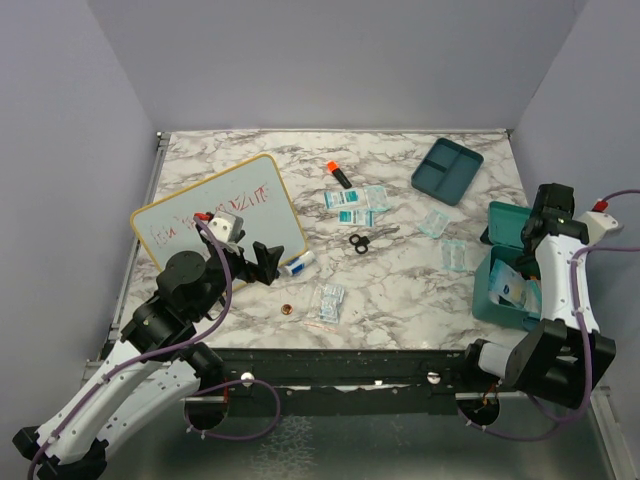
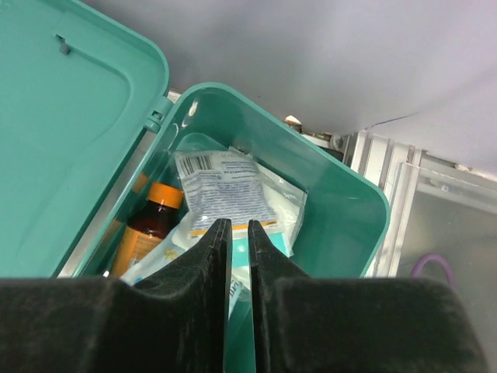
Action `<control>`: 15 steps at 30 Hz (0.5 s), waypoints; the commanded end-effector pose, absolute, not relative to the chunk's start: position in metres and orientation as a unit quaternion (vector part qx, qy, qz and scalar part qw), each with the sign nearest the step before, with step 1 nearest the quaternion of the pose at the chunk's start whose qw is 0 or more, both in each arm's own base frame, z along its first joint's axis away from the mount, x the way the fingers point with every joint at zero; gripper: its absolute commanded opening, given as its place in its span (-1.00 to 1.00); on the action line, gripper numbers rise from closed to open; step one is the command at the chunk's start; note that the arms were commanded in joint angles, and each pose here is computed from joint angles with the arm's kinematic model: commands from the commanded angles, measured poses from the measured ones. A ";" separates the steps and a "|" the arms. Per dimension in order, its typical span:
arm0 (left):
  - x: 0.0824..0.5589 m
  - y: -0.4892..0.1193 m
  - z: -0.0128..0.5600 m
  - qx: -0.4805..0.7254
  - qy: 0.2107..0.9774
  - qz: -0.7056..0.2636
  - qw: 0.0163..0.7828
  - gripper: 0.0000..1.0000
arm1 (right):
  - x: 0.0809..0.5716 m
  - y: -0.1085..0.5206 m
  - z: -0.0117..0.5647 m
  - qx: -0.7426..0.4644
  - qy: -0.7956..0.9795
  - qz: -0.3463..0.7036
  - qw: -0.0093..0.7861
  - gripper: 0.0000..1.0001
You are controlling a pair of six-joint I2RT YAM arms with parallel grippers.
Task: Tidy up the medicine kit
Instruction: Place the medical item at the medicine box.
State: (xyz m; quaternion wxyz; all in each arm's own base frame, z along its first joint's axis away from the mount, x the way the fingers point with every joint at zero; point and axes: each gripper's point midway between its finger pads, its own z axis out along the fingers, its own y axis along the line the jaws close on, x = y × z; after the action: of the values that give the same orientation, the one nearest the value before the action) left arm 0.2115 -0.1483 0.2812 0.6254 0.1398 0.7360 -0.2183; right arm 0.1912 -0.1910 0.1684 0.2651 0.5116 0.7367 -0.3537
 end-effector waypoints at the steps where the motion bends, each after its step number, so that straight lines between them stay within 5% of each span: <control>1: 0.214 -0.148 0.277 0.139 0.739 -0.211 0.625 0.98 | 0.202 -0.188 0.174 0.524 0.735 -0.324 0.285 -0.62; 15: 0.218 -0.146 0.271 0.136 0.745 -0.198 0.622 0.98 | 0.278 -0.130 0.219 0.393 0.830 -0.092 0.385 -0.87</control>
State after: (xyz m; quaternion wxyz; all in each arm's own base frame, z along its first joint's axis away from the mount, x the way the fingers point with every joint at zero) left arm 0.2141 -0.1489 0.2777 0.6215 0.1394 0.7409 -0.2128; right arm 0.2432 -0.1620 0.1989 0.3336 0.4598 0.7965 -0.2073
